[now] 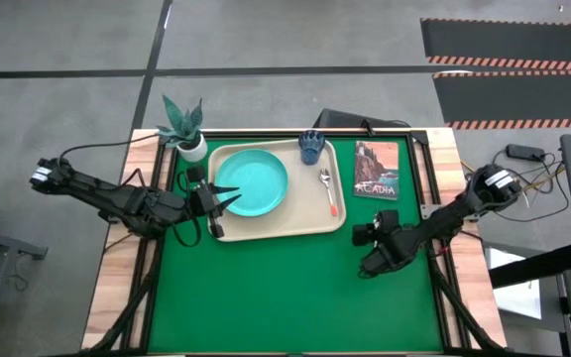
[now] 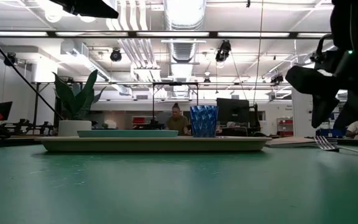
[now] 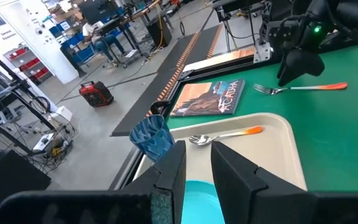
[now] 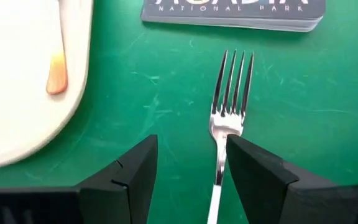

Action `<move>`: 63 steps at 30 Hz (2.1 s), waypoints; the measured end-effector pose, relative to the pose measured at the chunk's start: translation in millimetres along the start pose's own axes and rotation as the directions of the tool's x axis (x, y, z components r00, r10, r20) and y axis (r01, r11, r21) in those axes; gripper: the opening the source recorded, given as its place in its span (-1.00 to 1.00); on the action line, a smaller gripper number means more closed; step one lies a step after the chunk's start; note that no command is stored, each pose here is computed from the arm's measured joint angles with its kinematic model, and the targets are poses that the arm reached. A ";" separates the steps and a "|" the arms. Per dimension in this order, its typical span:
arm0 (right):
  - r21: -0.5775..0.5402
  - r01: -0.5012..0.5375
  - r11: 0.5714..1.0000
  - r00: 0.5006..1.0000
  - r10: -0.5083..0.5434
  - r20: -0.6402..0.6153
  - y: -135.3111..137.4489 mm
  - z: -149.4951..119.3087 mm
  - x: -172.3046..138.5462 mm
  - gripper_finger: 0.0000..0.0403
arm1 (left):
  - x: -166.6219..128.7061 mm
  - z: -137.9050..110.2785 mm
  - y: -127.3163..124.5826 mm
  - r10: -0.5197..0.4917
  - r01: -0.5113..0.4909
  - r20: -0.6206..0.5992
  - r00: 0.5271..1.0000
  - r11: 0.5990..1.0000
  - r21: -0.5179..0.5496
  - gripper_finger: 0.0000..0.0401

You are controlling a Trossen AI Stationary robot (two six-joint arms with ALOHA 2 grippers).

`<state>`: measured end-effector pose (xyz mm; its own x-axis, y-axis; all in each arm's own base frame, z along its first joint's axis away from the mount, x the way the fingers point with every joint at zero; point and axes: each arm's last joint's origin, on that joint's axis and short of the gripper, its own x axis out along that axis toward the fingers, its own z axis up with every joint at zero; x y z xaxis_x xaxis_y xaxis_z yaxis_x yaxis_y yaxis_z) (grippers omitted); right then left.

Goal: Pick and place plate/cup/fork/spoon on tray
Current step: Put the orange fork on the light brown serving tray between the light blue plate and the orange spoon

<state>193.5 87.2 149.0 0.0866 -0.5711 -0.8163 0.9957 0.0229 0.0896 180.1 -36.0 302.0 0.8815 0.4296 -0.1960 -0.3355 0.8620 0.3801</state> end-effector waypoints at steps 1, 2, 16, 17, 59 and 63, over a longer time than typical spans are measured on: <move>0.001 0.001 1.000 1.000 -0.001 0.006 0.5 -1.2 1.3 -0.09 | 0.0 0.0 0.0 0.000 0.000 0.000 1.000 1.000 0.000 -0.70; -0.001 0.007 1.000 1.000 -0.007 0.007 1.0 -2.7 2.9 -0.09 | 0.0 0.0 0.0 0.000 0.000 0.000 1.000 1.000 0.000 -0.70; -0.019 0.165 0.986 0.986 -0.165 -0.008 0.8 -24.0 26.2 -0.09 | 0.0 0.0 0.0 0.000 0.000 0.001 1.000 1.000 0.000 -0.70; -0.020 0.166 0.986 0.986 -0.166 -0.009 0.8 -24.1 26.1 -0.09 | 0.0 0.0 0.0 0.000 0.000 0.001 1.000 1.000 0.000 -0.70; 0.002 0.137 0.991 0.990 -0.137 -0.041 4.2 -26.9 26.5 -0.84 | 0.1 -0.3 -0.2 -0.001 0.001 0.000 1.000 1.000 0.001 -0.70; 0.002 0.137 0.991 0.990 -0.137 -0.041 4.3 -26.9 26.5 -0.89 | 0.1 -0.3 -0.2 -0.001 0.001 0.000 1.000 1.000 0.001 -0.70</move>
<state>200.9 94.2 112.4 -0.0491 -0.5344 -0.8438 0.9981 -0.0570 -0.0220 180.1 -36.1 301.6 0.8819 0.4286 -0.1962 -0.3342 0.8620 0.3811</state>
